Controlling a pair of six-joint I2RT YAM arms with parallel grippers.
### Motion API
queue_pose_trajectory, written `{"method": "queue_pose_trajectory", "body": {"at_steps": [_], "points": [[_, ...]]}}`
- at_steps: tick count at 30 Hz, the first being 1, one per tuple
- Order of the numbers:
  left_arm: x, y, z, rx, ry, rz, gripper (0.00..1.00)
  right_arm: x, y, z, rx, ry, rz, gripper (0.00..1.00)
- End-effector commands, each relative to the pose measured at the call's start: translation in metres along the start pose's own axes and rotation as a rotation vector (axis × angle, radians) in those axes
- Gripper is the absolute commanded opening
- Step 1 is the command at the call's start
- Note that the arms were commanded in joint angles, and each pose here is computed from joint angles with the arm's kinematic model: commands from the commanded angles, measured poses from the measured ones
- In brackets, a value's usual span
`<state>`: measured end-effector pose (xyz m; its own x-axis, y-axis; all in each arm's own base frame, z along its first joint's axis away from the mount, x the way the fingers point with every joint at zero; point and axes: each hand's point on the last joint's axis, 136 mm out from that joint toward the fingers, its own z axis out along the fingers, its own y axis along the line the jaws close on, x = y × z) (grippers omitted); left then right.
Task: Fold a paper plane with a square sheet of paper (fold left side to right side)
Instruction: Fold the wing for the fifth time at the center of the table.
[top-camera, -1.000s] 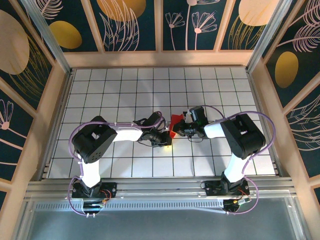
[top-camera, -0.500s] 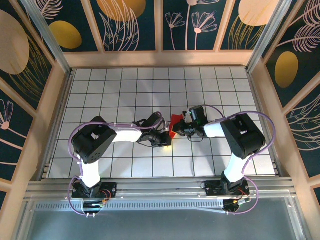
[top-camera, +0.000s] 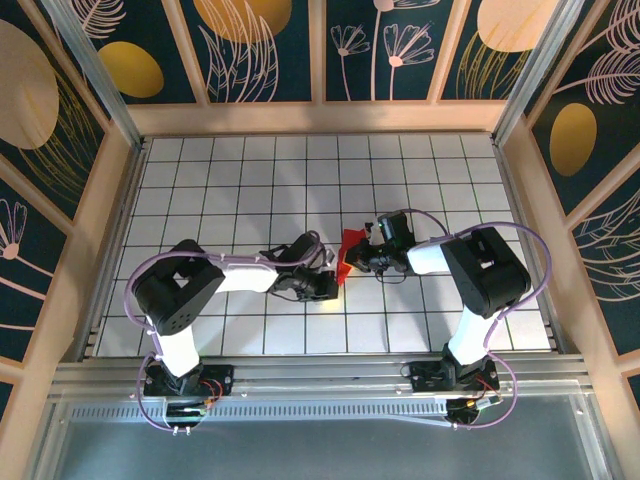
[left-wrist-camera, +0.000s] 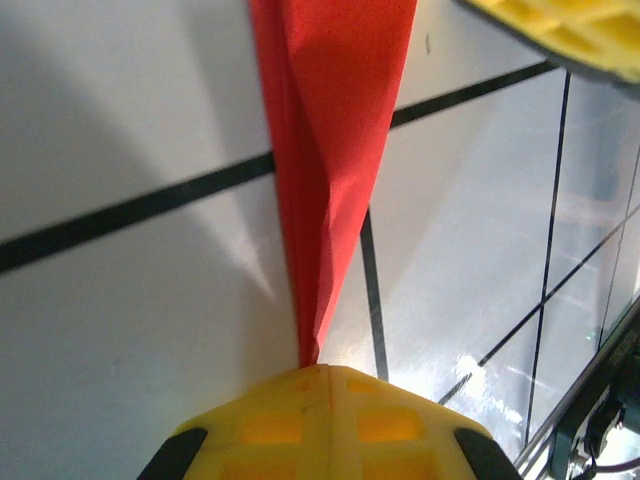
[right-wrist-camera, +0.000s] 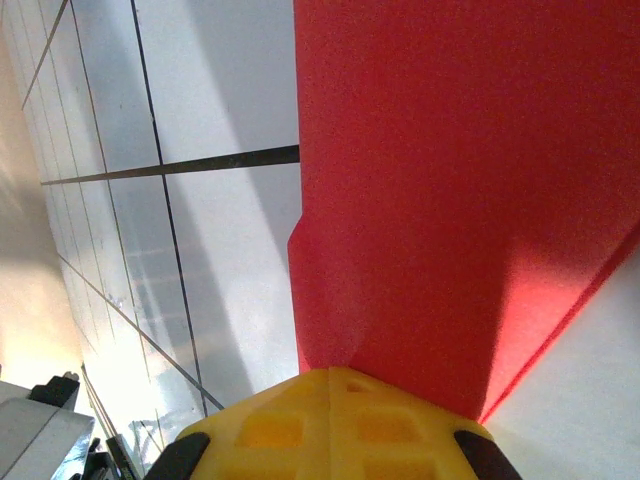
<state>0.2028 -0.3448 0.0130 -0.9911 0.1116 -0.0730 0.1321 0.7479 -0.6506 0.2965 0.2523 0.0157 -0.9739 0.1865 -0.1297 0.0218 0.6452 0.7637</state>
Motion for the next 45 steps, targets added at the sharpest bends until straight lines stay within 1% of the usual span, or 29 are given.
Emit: {"method": "queue_pose_trajectory", "body": {"at_steps": [1, 6, 8, 10, 11, 13, 17, 22, 27, 33, 36, 38, 39, 42, 45], "points": [[0.023, 0.007, -0.01, -0.028, 0.063, -0.04, 0.0, 0.032, -0.057, 0.007, 0.2, 0.079, 0.081, 0.0], [-0.01, -0.033, -0.04, 0.105, -0.019, -0.001, 0.0, 0.032, -0.056, 0.006, 0.199, 0.076, 0.08, 0.0], [-0.023, -0.045, -0.044, 0.137, -0.031, 0.029, 0.0, 0.031, -0.056, 0.006, 0.198, 0.074, 0.081, 0.0], [-0.033, -0.05, -0.042, 0.144, -0.031, 0.043, 0.0, 0.032, -0.056, 0.007, 0.198, 0.076, 0.083, 0.0], [-0.033, -0.042, -0.034, 0.126, -0.016, 0.035, 0.0, 0.032, -0.056, 0.007, 0.197, 0.076, 0.081, 0.0], [-0.042, -0.041, -0.026, 0.114, -0.017, 0.038, 0.0, 0.032, -0.056, 0.007, 0.197, 0.076, 0.083, 0.0], [-0.044, -0.032, -0.011, 0.098, 0.001, 0.025, 0.0, 0.032, -0.055, 0.008, 0.196, 0.077, 0.082, 0.0], [-0.046, -0.024, -0.002, 0.07, 0.004, 0.018, 0.0, 0.033, -0.055, 0.009, 0.195, 0.082, 0.082, 0.0], [-0.041, -0.007, 0.005, 0.022, 0.017, 0.003, 0.0, 0.032, -0.052, 0.008, 0.19, 0.079, 0.076, 0.0], [-0.033, 0.013, 0.012, -0.029, 0.032, -0.027, 0.0, 0.019, -0.034, 0.004, 0.159, 0.057, 0.046, 0.0], [-0.029, 0.02, 0.014, -0.046, 0.033, -0.041, 0.0, 0.009, -0.018, 0.002, 0.124, 0.037, 0.019, 0.0], [-0.03, 0.022, 0.015, -0.053, 0.028, -0.047, 0.0, 0.001, -0.005, -0.003, 0.102, 0.014, -0.003, 0.0], [-0.023, 0.031, 0.016, -0.073, 0.038, -0.06, 0.0, -0.004, 0.001, -0.006, 0.094, -0.002, -0.014, 0.0], [-0.019, 0.04, 0.015, -0.108, 0.032, -0.072, 0.0, -0.015, 0.011, -0.018, 0.098, -0.057, -0.046, 0.0], [-0.017, 0.045, 0.015, -0.133, 0.032, -0.073, 0.0, -0.014, 0.015, -0.025, 0.088, -0.075, -0.062, 0.0]]}}
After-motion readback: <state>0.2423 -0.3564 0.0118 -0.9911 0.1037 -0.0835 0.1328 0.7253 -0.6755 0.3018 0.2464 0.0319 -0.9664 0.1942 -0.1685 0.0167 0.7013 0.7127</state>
